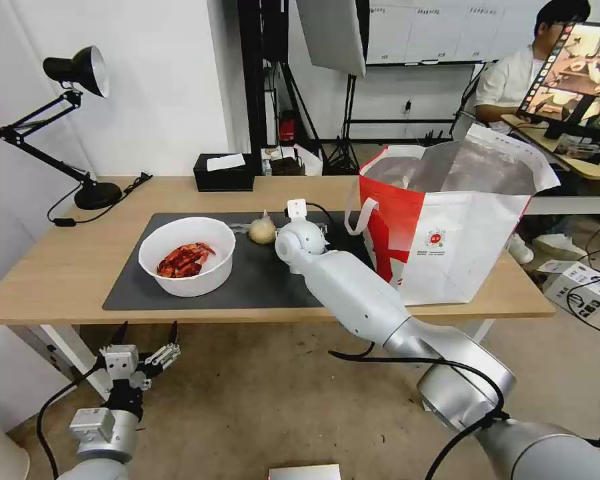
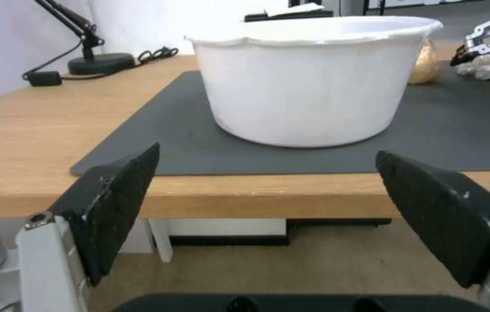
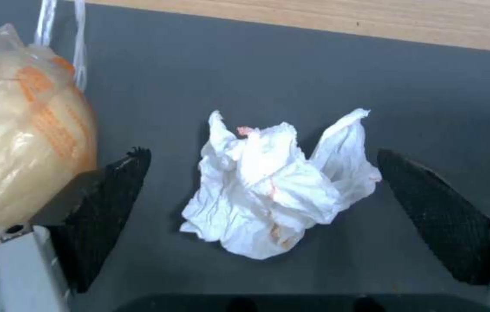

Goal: Pick up the trash from the table and place it into the takeout bag.

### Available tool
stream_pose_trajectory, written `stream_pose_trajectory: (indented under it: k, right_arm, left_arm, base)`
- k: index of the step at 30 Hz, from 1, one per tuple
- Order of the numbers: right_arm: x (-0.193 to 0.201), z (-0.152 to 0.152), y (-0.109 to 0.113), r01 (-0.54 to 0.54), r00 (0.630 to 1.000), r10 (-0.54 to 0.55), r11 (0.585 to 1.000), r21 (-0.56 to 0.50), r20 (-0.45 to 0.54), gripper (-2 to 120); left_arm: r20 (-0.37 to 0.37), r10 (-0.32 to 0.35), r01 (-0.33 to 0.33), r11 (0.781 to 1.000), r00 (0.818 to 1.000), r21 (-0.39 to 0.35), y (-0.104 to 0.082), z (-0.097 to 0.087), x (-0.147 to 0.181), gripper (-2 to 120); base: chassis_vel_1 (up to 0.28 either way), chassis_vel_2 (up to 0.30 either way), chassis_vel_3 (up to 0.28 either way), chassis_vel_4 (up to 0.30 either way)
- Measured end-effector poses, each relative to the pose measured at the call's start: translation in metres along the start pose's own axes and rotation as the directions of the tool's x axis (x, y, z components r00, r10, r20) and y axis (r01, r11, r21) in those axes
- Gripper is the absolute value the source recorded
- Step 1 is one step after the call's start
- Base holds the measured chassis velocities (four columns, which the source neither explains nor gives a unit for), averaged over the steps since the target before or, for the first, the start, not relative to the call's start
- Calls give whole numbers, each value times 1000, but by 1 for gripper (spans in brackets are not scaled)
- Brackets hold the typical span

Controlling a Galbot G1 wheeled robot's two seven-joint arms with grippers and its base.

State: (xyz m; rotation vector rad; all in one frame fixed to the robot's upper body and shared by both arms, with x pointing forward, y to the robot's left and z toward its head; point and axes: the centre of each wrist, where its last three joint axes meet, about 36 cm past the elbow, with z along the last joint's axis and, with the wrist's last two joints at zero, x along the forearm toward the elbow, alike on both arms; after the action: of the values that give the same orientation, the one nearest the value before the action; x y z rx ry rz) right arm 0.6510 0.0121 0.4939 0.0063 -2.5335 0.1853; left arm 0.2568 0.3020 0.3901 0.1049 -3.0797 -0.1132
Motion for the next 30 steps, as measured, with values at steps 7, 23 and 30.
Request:
stream_pose_trajectory:
  k: [7,23,30]
  right_arm:
    - [-5,-1,-3,-1,1000,1,1000,-8,-11,100]
    - [-9,7,-6,13,999,-13,1000,-17,-29,100]
    - [-10,7,-5,16,999,-16,1000,-18,-31,91]
  left_arm:
    - [-2,1,-1,1000,1000,2,-1,1,0,100]
    - [-5,5,-5,1000,1000,7,-3,1,1,100]
    - [-5,6,-6,1000,1000,9,-3,2,1,100]
  base:
    - [0,0,0,0]
    - [0,0,0,0]
    - [0,0,0,0]
